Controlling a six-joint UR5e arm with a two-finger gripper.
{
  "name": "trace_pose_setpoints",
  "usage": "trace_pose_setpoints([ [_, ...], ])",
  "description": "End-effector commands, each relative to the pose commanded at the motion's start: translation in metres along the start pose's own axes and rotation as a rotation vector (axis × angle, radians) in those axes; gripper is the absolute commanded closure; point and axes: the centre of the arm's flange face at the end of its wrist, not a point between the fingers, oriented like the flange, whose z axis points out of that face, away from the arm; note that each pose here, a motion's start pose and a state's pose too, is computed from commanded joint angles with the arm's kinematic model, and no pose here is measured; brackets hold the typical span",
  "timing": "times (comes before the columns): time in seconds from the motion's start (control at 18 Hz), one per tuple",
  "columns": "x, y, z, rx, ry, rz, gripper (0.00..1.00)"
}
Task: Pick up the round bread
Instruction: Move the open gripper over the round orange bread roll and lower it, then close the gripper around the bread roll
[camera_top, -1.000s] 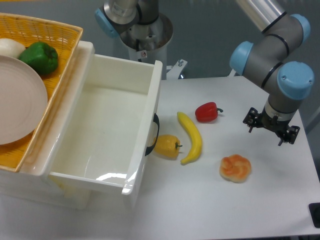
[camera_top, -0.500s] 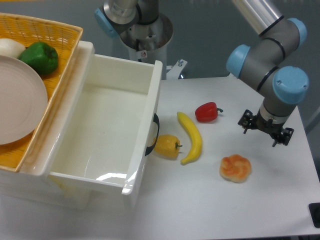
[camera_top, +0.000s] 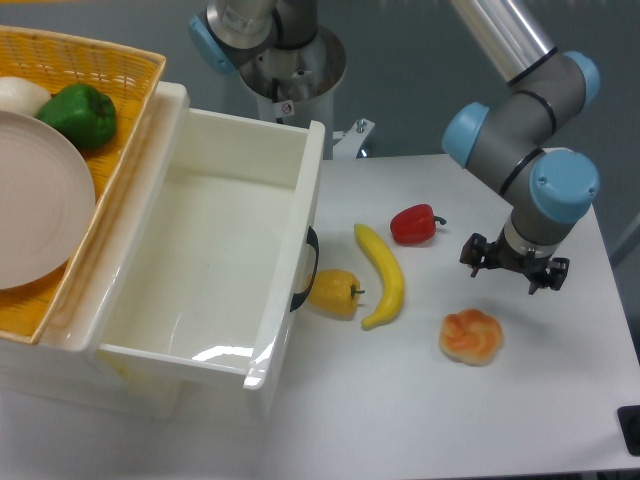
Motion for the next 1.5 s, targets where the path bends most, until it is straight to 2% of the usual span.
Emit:
trace_pose_setpoints([
  [0.17,0.005,-0.013,0.011,0.045,0.000,0.014,0.01],
  [0.28,0.005,-0.013,0.013,0.043,0.004,0.013,0.07],
  [0.83,0.007,-0.021,0.036,0.031,0.026,0.029,0.07],
  [0.94,0.007,-0.021,0.036,0.031,0.026,0.030,0.21],
  [1.22,0.007,-0.021,0.032,0.034,0.022,0.037,0.95],
  [1.28,0.007,-0.021,0.031,0.035,0.021,0.037,1.00],
  [1.5,0.006,-0.020,0.025,0.038,0.014,0.031,1.00],
])
